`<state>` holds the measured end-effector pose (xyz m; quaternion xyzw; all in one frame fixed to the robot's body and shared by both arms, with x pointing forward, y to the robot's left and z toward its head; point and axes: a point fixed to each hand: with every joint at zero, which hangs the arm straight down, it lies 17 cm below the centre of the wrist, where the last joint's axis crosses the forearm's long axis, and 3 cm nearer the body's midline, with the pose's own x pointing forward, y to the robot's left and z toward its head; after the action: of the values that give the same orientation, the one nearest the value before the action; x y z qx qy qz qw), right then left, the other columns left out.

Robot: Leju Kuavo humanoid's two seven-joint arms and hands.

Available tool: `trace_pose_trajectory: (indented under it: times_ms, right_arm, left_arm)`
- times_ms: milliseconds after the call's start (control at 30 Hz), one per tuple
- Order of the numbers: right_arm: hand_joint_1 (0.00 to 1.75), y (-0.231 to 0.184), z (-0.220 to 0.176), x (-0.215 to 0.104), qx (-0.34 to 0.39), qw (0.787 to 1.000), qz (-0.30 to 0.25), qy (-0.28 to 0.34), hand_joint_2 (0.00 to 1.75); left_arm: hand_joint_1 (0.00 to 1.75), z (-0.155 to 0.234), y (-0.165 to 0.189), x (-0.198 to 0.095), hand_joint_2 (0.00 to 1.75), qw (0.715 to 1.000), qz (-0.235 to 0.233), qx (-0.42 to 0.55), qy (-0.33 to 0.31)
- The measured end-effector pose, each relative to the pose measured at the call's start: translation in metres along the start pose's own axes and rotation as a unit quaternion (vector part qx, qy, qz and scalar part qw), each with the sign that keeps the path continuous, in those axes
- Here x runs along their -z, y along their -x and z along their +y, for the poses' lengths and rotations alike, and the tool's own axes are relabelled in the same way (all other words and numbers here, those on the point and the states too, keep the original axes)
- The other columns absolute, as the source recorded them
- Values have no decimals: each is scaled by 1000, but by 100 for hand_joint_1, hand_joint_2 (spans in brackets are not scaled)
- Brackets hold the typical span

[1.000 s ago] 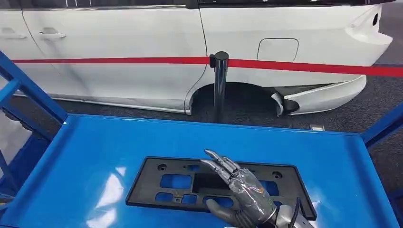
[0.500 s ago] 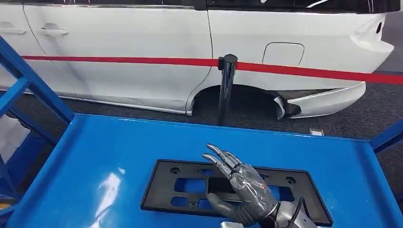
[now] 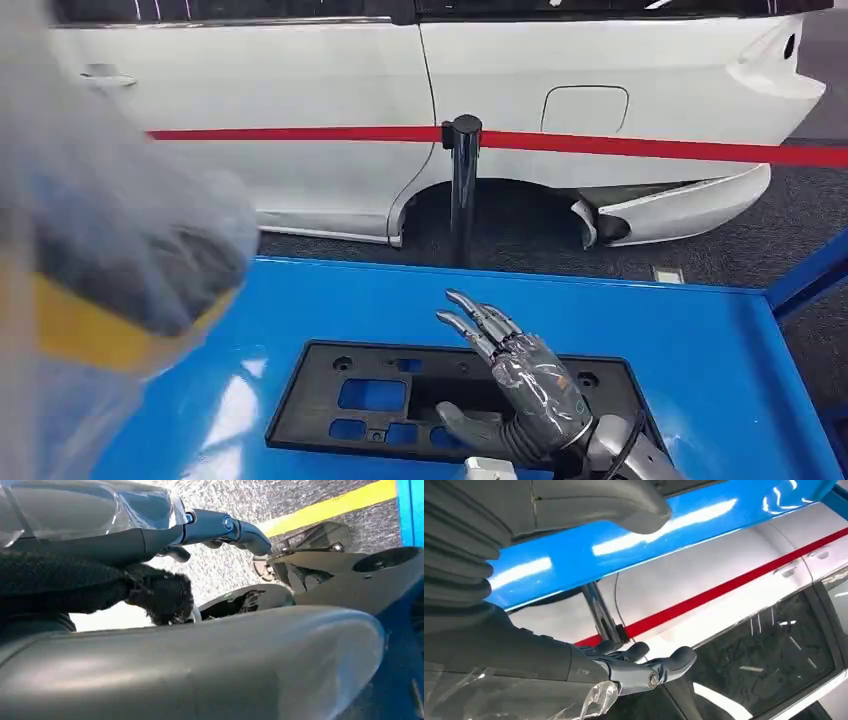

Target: Take the parts from the cabinet and place them on the table.

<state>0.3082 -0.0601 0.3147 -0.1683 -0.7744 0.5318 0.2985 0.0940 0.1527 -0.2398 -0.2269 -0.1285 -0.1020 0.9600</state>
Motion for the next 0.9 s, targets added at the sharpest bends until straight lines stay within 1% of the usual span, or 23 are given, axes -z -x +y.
trace_pose_trajectory:
  times_ms: [133,400,900]
  right_arm:
    - [0,3,-6,3,-21,1000,1,4,0]
    - [0,8,-13,5,-50,999,5,-2,0]
    - [0,7,-18,7,-60,998,3,1,0]
  left_arm:
    - [0,0,-3,0,0,1000,-6,1,0]
    - [0,-3,0,1,0,1000,-3,-5,2]
    - [0,-4,-1,1,0,1000,1,-7,3]
